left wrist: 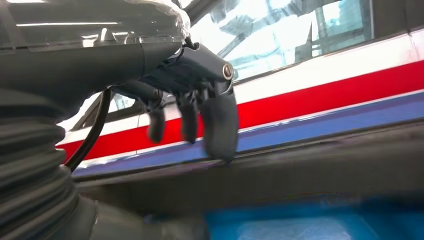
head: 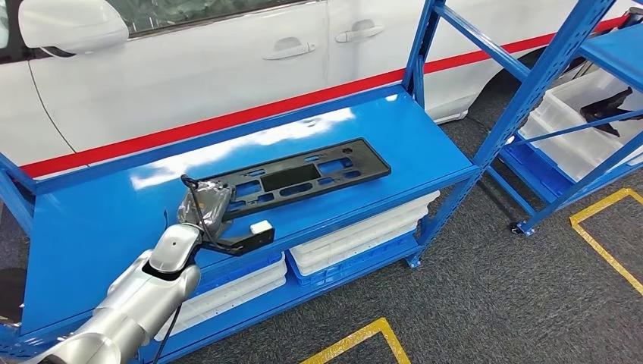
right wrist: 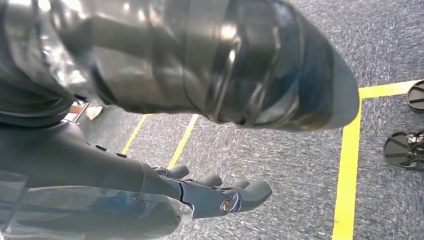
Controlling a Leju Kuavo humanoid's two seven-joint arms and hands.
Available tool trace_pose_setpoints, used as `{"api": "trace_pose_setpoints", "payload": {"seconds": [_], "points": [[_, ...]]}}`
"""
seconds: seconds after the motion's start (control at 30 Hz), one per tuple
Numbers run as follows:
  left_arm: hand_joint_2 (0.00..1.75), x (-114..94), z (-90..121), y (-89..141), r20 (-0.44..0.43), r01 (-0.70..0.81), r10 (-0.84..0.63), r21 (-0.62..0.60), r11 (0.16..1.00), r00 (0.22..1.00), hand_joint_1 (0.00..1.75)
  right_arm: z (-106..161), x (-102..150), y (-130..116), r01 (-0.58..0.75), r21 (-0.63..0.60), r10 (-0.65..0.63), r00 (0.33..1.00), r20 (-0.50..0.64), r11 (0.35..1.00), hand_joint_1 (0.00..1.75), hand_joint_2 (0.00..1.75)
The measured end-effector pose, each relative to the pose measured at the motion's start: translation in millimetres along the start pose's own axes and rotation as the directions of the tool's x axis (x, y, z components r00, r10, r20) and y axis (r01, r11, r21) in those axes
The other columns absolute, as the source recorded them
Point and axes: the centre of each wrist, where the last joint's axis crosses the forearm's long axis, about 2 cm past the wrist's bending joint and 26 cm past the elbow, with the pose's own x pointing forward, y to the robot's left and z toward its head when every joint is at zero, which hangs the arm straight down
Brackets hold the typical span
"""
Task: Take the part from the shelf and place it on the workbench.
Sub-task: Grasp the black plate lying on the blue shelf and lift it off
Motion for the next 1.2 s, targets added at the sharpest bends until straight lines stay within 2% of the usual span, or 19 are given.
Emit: {"api": "trace_pose_setpoints", "payload": {"seconds": [1.0, 1.2], "points": [[1.75, 0.8, 5.0, -9.4, 0.042, -0.029, 0.030, -0.024, 0.999, 0.999, 1.75, 4.1, -0.3, -5.0, 0.031, -0.001, -0.031, 0.999, 0.020, 1.000, 0.00, 0.00], [1.75, -1.0, 5.5, -9.7, 0.026, -0.053, 0.053, -0.007, 0.999, 0.998, 1.75, 4.6, -0.5, -5.7, 0.042, -0.006, -0.041, 0.999, 0.017, 0.999, 0.00, 0.00]]}}
